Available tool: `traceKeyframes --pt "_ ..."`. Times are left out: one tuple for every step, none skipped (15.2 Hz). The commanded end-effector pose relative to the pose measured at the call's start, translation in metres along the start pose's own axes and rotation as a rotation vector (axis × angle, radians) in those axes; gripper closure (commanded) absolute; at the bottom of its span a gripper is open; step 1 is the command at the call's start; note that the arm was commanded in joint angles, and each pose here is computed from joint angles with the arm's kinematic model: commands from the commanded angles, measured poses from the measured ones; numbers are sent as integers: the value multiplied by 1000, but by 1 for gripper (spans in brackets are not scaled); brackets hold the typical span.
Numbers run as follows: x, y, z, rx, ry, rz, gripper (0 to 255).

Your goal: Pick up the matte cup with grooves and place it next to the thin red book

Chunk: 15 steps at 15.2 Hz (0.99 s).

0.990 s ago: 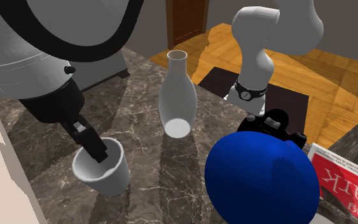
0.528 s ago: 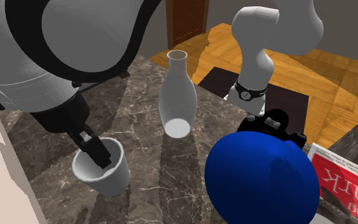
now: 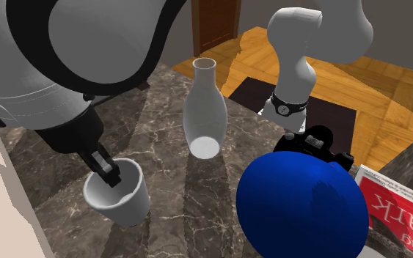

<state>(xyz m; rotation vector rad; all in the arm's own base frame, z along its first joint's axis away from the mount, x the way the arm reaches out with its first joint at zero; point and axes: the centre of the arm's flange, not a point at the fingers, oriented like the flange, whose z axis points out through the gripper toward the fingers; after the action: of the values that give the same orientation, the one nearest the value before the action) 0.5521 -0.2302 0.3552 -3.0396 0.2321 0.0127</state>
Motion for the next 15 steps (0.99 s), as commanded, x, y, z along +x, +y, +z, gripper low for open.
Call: traceKeyframes --pt "0 0 0 0 0 0 255" --pt "0 0 0 0 0 0 255" --pt "0 0 0 0 0 0 255" --pt "0 0 0 0 0 0 255" --pt "0 0 0 0 0 0 255" --pt "0 0 0 0 0 0 255" --pt "0 0 -5 0 0 0 255" --pt "0 -1 -10 0 0 0 255" --pt "0 -1 -16 0 0 0 255" --pt "0 -2 -21 0 0 0 255" --pt "0 -2 -26 0 0 0 255" --pt "-1 -3 -31 0 0 0 255" --pt "-1 -3 -37 0 0 0 255" --pt "-1 -4 -42 0 0 0 255" --pt "-1 -4 -47 0 0 0 255"
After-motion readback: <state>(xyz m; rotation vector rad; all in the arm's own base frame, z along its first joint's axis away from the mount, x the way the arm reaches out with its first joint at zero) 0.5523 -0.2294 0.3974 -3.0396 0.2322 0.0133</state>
